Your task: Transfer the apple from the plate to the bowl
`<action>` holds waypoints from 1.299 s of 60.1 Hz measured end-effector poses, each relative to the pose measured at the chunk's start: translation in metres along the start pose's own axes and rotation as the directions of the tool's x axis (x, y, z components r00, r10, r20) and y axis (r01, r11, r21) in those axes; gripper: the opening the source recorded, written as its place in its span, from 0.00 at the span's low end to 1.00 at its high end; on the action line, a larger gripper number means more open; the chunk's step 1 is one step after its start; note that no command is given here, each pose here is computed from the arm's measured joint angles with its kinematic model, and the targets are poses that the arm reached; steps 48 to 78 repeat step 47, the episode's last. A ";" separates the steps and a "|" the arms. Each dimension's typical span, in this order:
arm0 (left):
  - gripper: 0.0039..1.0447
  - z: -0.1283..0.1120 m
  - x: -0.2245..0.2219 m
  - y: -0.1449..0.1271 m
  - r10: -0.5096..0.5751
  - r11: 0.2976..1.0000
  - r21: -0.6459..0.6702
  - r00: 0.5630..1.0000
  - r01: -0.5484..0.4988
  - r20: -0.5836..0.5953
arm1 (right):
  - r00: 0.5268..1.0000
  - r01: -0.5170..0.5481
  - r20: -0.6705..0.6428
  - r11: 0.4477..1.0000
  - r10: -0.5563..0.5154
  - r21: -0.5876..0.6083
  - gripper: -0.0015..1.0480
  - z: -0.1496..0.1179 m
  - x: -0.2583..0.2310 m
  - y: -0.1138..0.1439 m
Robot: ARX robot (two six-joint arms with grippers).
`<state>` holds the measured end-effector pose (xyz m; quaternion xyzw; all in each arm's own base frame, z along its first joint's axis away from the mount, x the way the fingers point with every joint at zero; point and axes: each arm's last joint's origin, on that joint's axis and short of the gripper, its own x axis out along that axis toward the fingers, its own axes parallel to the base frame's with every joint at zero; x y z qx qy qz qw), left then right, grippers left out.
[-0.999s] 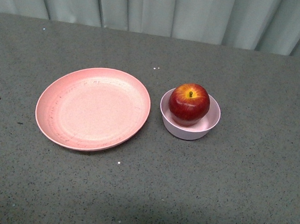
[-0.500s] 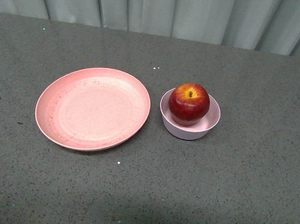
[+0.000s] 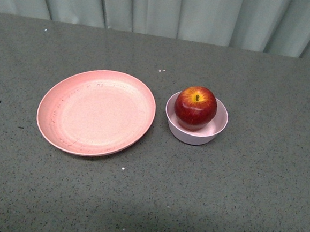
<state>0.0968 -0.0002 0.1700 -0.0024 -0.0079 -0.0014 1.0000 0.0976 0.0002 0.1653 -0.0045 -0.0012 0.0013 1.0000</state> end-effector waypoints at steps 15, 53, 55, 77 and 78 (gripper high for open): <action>0.94 0.000 0.000 0.000 0.000 1.000 0.000 1.000 0.000 0.000 | 1.000 0.000 0.000 1.000 0.000 0.000 0.91 0.000 0.000 0.000; 0.94 0.000 0.000 0.000 0.000 1.000 0.000 1.000 0.000 0.000 | 1.000 0.000 0.000 1.000 0.000 0.000 0.91 0.000 0.000 0.000; 0.94 0.000 0.000 0.000 0.000 1.000 0.000 1.000 0.000 0.000 | 1.000 0.000 0.000 1.000 0.000 0.000 0.91 0.000 0.000 0.000; 0.94 0.000 0.000 0.000 0.000 1.000 0.000 1.000 0.000 0.000 | 1.000 0.000 0.000 1.000 0.000 0.000 0.91 0.000 0.000 0.000; 0.94 0.000 0.000 0.000 0.000 1.000 0.000 1.000 0.000 0.000 | 1.000 0.000 0.000 1.000 0.000 0.000 0.91 0.000 0.000 0.000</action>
